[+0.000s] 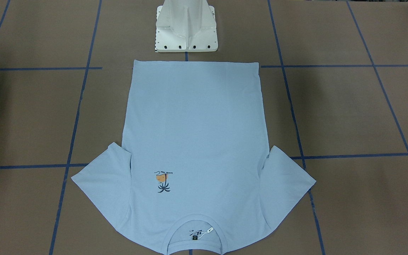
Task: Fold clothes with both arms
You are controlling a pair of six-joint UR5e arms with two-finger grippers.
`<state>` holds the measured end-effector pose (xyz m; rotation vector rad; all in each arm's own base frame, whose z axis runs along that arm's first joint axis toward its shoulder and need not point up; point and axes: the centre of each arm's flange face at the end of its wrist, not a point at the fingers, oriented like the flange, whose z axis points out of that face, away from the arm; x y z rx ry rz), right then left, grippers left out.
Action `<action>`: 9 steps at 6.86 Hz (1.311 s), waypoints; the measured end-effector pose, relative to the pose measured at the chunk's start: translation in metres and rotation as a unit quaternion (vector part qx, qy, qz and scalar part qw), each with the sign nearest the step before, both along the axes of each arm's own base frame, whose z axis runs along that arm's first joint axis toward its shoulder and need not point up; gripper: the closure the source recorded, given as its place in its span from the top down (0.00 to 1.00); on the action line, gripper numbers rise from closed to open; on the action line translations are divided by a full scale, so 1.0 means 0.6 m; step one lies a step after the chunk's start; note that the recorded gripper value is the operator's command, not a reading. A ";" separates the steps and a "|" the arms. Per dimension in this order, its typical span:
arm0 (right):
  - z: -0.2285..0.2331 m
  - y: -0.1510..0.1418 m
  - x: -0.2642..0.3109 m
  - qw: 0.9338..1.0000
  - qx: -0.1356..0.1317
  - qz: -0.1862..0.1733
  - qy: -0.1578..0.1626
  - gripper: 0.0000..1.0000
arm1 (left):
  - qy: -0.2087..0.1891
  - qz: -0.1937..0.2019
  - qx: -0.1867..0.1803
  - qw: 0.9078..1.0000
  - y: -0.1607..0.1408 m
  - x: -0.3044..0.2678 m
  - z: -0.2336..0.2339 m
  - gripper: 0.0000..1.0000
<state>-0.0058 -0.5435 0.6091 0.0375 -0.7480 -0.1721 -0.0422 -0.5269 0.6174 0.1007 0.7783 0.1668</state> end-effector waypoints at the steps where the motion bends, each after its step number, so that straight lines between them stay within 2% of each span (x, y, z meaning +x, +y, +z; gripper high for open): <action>1: 0.000 0.003 -0.001 1.000 -0.001 0.000 -0.004 1.00 | -0.002 -0.009 -0.005 1.000 -0.001 -0.015 0.009 1.00; 5: 0.012 0.022 -0.003 0.999 -0.010 -0.001 -0.031 1.00 | -0.008 -0.011 0.006 1.000 -0.004 -0.020 -0.007 1.00; 6: 0.008 0.021 -0.005 0.999 -0.001 0.000 -0.036 1.00 | -0.008 -0.010 0.017 1.000 0.000 -0.018 -0.023 1.00; 7: -0.006 0.013 -0.022 0.999 0.014 0.007 -0.042 1.00 | 0.000 -0.009 0.026 1.000 0.003 -0.016 -0.038 1.00; 9: -0.061 -0.040 -0.143 0.996 0.027 0.046 -0.068 1.00 | 0.040 -0.004 0.038 0.998 0.005 -0.005 -0.064 1.00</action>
